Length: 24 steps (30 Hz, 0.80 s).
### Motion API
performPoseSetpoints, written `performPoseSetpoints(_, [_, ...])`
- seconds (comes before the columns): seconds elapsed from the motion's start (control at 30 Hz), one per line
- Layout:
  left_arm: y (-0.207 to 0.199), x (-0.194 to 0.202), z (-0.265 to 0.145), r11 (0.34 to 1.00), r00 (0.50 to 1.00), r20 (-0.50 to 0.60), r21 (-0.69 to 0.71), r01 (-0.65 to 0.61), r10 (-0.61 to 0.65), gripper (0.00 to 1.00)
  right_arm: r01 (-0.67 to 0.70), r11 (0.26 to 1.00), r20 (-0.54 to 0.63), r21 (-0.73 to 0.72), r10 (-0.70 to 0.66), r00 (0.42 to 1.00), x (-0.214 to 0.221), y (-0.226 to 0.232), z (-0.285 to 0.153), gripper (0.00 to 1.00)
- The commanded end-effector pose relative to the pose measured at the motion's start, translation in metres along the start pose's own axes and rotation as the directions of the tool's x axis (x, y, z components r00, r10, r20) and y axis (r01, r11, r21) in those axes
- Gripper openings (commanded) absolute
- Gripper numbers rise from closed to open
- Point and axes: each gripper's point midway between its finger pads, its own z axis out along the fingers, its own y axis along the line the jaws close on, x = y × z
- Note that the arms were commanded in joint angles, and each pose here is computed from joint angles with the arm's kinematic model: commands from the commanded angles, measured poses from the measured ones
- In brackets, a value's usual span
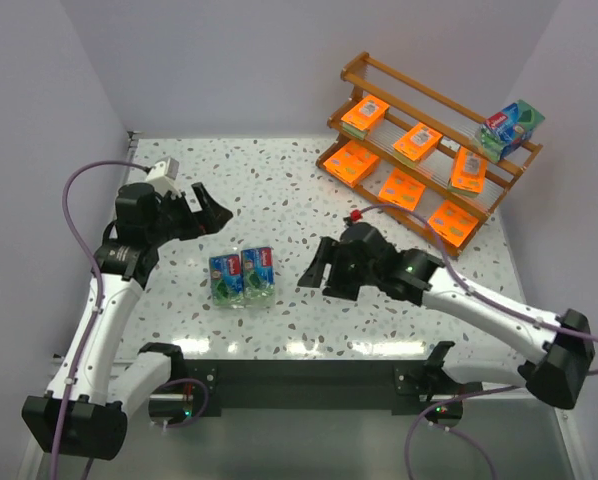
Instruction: Place and organize the cleaning sponges onto the shelf
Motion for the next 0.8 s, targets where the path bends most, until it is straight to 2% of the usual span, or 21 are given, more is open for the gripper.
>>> performPoseSetpoints(0.0, [0.019, 0.003, -0.008, 0.995, 0.999, 0.017, -0.096, 0.033, -0.031, 1.00, 0.009, 0.994, 0.111, -0.106, 0.003, 0.994, -0.012, 0.048, 0.038, 0.72])
performPoseSetpoints(0.1, [0.024, 0.009, -0.009, 0.994, 0.999, 0.012, -0.107, 0.038, -0.037, 1.00, 0.016, 0.991, 0.115, -0.134, 0.000, 0.993, -0.011, 0.064, 0.065, 0.72])
performPoseSetpoints(0.23, [0.029, 0.013, -0.013, 0.991, 0.999, 0.010, -0.131, 0.035, -0.034, 1.00, -0.018, 0.995, 0.058, -0.098, 0.024, 0.998, 0.000, 0.061, 0.120, 0.72])
performPoseSetpoints(0.53, [0.040, 0.024, -0.019, 0.983, 1.000, -0.010, -0.181, 0.016, -0.018, 1.00, -0.077, 0.993, 0.053, -0.086, 0.082, 0.995, 0.005, 0.063, 0.170, 0.69])
performPoseSetpoints(0.63, [0.042, 0.028, -0.018, 0.983, 1.000, -0.019, -0.184, 0.010, -0.014, 1.00, -0.139, 0.990, 0.024, -0.020, 0.140, 0.990, 0.016, 0.040, 0.186, 0.61])
performPoseSetpoints(0.73, [0.045, 0.032, -0.017, 0.983, 1.000, -0.027, -0.184, 0.010, -0.015, 1.00, -0.199, 0.978, 0.008, 0.057, 0.199, 0.980, 0.030, 0.008, 0.197, 0.46])
performPoseSetpoints(0.77, [0.045, 0.034, -0.016, 0.983, 0.999, -0.031, -0.182, 0.011, -0.017, 1.00, -0.216, 0.976, 0.022, 0.023, 0.215, 0.976, 0.026, 0.011, 0.198, 0.35])
